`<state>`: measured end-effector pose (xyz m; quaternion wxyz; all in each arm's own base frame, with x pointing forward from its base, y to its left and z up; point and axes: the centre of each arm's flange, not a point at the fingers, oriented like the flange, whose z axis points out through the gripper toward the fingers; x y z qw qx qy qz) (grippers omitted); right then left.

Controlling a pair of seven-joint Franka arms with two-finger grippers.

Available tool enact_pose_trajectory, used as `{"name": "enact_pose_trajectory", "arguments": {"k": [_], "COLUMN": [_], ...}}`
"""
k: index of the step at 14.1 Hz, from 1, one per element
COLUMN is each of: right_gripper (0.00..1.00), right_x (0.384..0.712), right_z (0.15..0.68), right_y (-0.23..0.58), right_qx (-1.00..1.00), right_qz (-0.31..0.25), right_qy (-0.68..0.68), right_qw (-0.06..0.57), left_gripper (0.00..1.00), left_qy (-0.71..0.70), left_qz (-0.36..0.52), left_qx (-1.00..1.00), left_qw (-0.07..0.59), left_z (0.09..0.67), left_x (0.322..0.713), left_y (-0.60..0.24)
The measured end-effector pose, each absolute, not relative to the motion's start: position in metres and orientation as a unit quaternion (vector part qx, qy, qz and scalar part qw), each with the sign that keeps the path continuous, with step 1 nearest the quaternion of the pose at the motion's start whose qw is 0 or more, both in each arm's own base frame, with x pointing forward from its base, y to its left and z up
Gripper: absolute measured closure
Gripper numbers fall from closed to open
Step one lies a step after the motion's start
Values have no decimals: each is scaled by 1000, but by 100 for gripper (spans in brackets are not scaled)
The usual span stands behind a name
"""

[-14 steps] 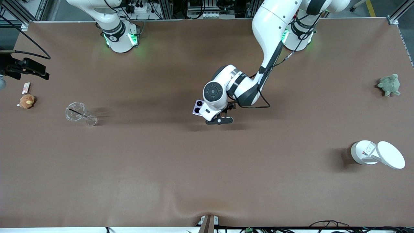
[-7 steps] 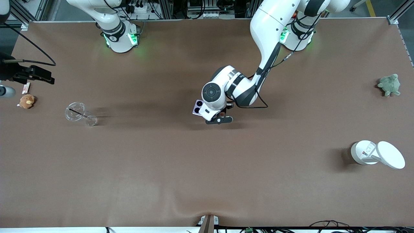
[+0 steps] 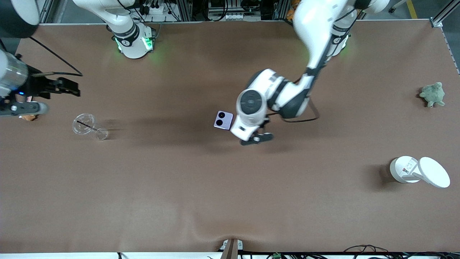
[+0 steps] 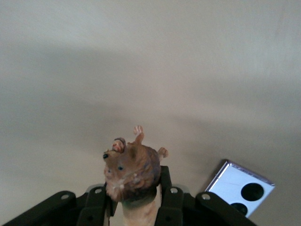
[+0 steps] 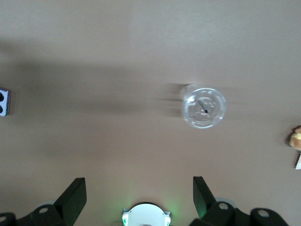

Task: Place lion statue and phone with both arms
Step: 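Carry the lion toward the lamp while the right gripper grasps the phone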

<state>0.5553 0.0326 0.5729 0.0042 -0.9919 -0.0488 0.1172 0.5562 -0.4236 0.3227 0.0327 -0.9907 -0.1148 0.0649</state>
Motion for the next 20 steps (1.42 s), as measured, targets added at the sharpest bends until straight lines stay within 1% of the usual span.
{"name": "enact_pose_trajectory", "arguments": {"k": [2,3,6,9,12,16,18,20], "right_gripper": [0,0,0,0,0,0,0,0], "right_x": [562,567,578,582,582,570,559,548], "right_z": [555,544,512,476,444,394,362,328], "right_y": [55,70,129,195,253,318,343,366], "right_qx": [-990,-990,-991,-991,-992,-992,-993,-993], "right_qz": [131,135,133,128,115,97,84,77], "right_qy": [-49,-42,0,34,54,76,82,86], "right_qw": [16,22,13,8,13,11,13,12], "left_gripper": [63,63,63,63,63,63,63,63], "left_qy": [-161,-179,-210,-211,-193,-146,-124,-101], "left_qz": [51,46,34,27,36,60,71,84], "left_qx": [-986,-983,-977,-976,-980,-987,-988,-988], "left_qw": [15,9,18,38,39,40,54,75], "left_z": [373,386,391,386,380,361,348,331], "left_x": [592,607,642,666,682,691,691,690], "left_y": [-363,-334,-261,-193,-120,-15,19,37]}}
